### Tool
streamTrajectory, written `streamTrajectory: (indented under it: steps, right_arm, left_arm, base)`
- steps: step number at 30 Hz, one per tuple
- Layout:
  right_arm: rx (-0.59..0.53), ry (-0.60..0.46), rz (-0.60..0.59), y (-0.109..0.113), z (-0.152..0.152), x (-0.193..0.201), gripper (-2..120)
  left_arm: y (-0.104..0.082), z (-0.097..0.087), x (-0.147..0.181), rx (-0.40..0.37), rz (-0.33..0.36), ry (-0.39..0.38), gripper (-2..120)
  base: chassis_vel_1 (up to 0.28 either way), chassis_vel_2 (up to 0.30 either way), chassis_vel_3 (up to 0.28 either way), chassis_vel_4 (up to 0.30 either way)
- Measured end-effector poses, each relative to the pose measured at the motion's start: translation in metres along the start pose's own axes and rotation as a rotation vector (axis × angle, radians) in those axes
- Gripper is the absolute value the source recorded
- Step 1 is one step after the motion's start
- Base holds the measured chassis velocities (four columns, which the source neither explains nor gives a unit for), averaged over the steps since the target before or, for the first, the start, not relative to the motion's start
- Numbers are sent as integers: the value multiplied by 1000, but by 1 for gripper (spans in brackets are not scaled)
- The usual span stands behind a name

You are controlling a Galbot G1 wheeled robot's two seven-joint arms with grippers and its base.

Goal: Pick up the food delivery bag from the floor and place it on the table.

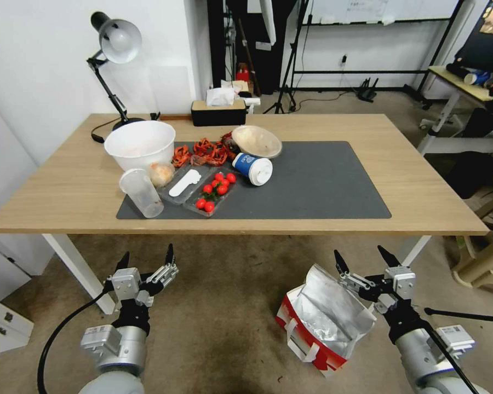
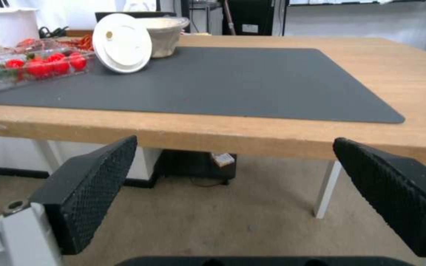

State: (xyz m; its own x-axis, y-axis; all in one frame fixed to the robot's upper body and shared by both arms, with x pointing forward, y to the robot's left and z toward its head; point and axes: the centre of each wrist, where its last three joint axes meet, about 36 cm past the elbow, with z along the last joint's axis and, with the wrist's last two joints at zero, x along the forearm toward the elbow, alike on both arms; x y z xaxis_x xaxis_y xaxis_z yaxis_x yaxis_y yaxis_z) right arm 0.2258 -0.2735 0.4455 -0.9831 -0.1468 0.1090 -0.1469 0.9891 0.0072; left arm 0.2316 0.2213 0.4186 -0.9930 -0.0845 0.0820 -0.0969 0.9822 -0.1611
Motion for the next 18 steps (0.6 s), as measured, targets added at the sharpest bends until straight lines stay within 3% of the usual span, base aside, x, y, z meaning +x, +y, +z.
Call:
streamTrajectory:
  steps: [18]
  right_arm:
    - [7,3,-7,-4,3,-4,100]
  left_arm:
    - [3,6,-8,-7,-14,4,100]
  base:
    - [0,0,0,0]
